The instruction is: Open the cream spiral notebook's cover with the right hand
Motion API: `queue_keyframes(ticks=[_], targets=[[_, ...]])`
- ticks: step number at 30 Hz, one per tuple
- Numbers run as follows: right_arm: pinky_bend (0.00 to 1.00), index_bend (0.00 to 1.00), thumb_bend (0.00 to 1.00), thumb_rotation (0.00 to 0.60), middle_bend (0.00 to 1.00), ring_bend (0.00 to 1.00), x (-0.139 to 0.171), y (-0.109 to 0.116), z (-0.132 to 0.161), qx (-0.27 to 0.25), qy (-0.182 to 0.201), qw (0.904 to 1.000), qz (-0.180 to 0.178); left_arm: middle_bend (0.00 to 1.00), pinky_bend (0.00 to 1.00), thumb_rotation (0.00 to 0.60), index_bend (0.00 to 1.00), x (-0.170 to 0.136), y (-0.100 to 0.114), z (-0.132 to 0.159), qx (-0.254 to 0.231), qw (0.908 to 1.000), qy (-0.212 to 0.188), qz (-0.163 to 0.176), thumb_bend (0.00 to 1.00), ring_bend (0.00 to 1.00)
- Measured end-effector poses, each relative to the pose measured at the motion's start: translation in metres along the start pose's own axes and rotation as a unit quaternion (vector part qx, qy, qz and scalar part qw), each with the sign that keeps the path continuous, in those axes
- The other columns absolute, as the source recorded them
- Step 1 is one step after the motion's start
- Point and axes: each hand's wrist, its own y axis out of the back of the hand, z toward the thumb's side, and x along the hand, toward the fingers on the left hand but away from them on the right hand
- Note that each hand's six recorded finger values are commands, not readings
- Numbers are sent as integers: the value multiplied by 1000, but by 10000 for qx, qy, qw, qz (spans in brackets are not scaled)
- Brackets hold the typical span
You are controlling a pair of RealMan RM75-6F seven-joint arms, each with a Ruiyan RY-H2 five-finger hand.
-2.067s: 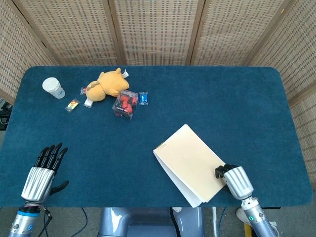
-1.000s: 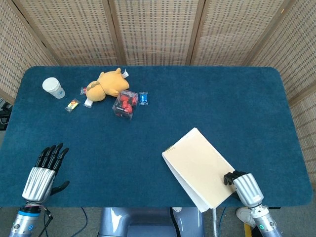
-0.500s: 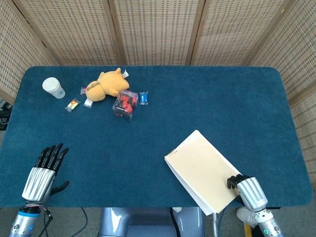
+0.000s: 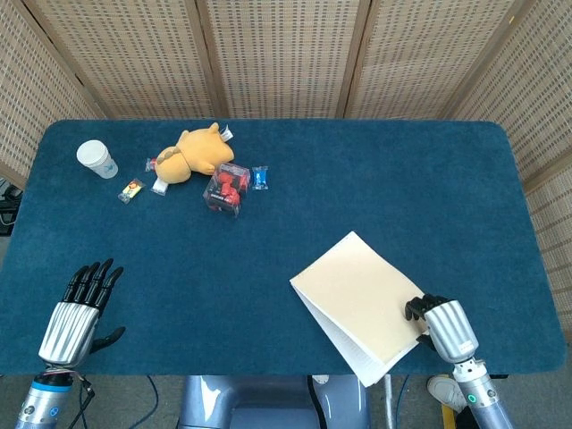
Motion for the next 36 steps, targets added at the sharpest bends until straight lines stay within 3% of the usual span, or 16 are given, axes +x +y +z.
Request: queue_keyframes(ticks=[8, 19, 36], targets=[[811, 747, 641, 600, 738, 642, -39, 21, 14, 68, 164, 9991, -383, 0, 60, 600, 0, 1, 0, -1, -19, 10000, 15, -12, 10, 0], [811, 747, 642, 600, 737, 643, -103, 42, 42, 348, 356, 9971, -574, 0, 60, 600, 0, 3, -1, -5, -100, 9999, 54, -62, 10, 0], [803, 739, 639, 600, 728, 636, -175, 46, 83, 662, 672, 9939, -572, 0, 60, 600, 0, 7, -3, -11, -255, 9995, 100, -170, 10, 0]])
